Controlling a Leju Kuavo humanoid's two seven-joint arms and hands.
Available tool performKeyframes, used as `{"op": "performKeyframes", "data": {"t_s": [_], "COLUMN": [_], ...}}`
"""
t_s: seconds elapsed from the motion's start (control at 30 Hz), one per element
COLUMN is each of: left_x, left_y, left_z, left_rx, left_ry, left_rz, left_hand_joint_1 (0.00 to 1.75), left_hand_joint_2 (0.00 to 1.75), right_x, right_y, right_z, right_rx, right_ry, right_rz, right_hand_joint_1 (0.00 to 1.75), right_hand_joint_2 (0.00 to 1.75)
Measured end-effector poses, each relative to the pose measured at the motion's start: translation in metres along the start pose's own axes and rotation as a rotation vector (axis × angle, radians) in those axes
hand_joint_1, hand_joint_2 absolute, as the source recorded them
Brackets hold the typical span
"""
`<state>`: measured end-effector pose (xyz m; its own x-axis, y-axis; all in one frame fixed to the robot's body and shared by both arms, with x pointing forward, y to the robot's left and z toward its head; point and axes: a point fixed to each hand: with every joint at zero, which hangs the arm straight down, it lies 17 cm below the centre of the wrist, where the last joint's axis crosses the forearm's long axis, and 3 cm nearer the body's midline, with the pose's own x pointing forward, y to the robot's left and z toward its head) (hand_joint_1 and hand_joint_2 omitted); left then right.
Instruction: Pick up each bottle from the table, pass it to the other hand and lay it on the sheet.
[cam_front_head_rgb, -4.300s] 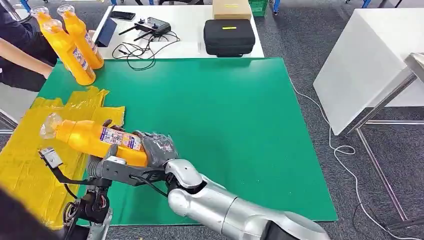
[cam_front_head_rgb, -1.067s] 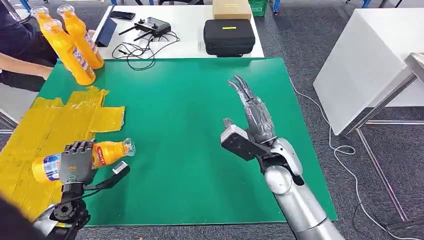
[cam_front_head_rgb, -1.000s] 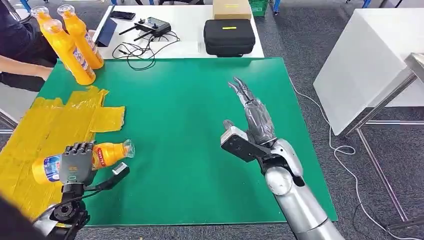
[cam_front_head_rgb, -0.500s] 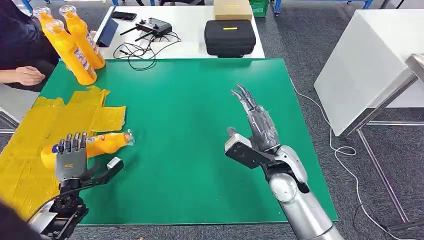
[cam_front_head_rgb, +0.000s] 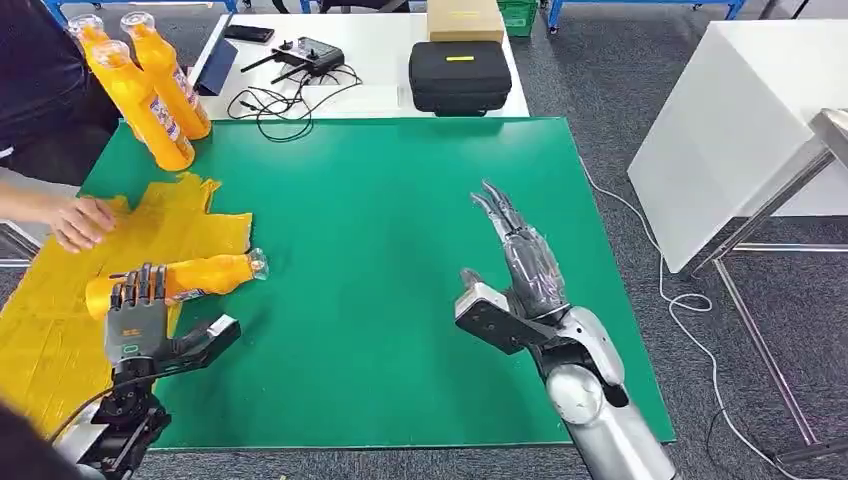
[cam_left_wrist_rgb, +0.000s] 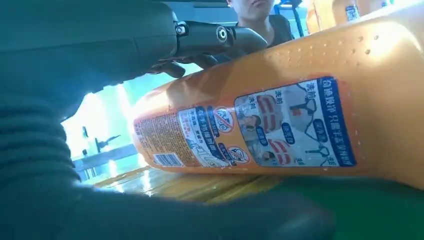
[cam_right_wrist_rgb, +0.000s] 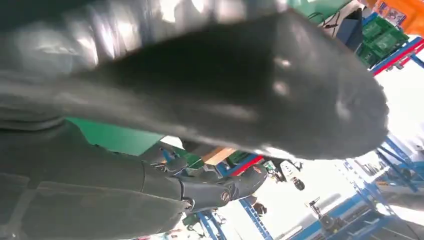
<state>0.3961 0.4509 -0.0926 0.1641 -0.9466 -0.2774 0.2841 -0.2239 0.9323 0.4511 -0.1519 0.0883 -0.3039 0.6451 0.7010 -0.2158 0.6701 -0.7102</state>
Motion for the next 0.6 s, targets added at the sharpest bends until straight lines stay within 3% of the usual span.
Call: {"op": "performKeyframes", "data": {"t_s": [0.17, 0.3, 0.37, 0.43, 0.5, 0.53, 0.6], "left_x": [0.001, 0.015, 0.034, 0.050, 0.031, 0.012, -0.006], "left_y": [0.000, 0.012, 0.027, 0.066, 0.098, 0.115, 0.128], "left_z": [0.000, 0.002, 0.007, 0.018, 0.034, 0.038, 0.044], "left_rx": [0.003, 0.067, 0.126, 0.281, 0.435, 0.508, 0.560], "left_ry": [0.000, -0.075, -0.162, -0.271, -0.262, -0.209, -0.153], "left_rz": [0.014, 0.104, 0.239, 0.511, 0.733, 0.824, 0.921], "left_hand_joint_1": [0.00, 0.00, 0.00, 0.00, 0.00, 0.00, 0.00], "left_hand_joint_2": [0.00, 0.00, 0.00, 0.00, 0.00, 0.00, 0.00], "right_x": [-0.001, -0.006, -0.007, -0.007, -0.007, -0.008, -0.009], "right_y": [0.002, 0.002, 0.002, 0.004, 0.005, 0.005, 0.006], "right_z": [0.003, 0.011, 0.017, 0.022, 0.024, 0.026, 0.027], "right_rx": [0.001, -0.013, -0.024, -0.032, -0.036, -0.037, -0.037], "right_ry": [0.004, 0.012, 0.012, 0.007, 0.006, 0.009, 0.008], "right_rz": [0.001, -0.003, -0.009, -0.016, -0.022, -0.024, -0.028], "right_hand_joint_1": [0.00, 0.00, 0.00, 0.00, 0.00, 0.00, 0.00], "right_hand_joint_2": [0.00, 0.00, 0.00, 0.00, 0.00, 0.00, 0.00]}}
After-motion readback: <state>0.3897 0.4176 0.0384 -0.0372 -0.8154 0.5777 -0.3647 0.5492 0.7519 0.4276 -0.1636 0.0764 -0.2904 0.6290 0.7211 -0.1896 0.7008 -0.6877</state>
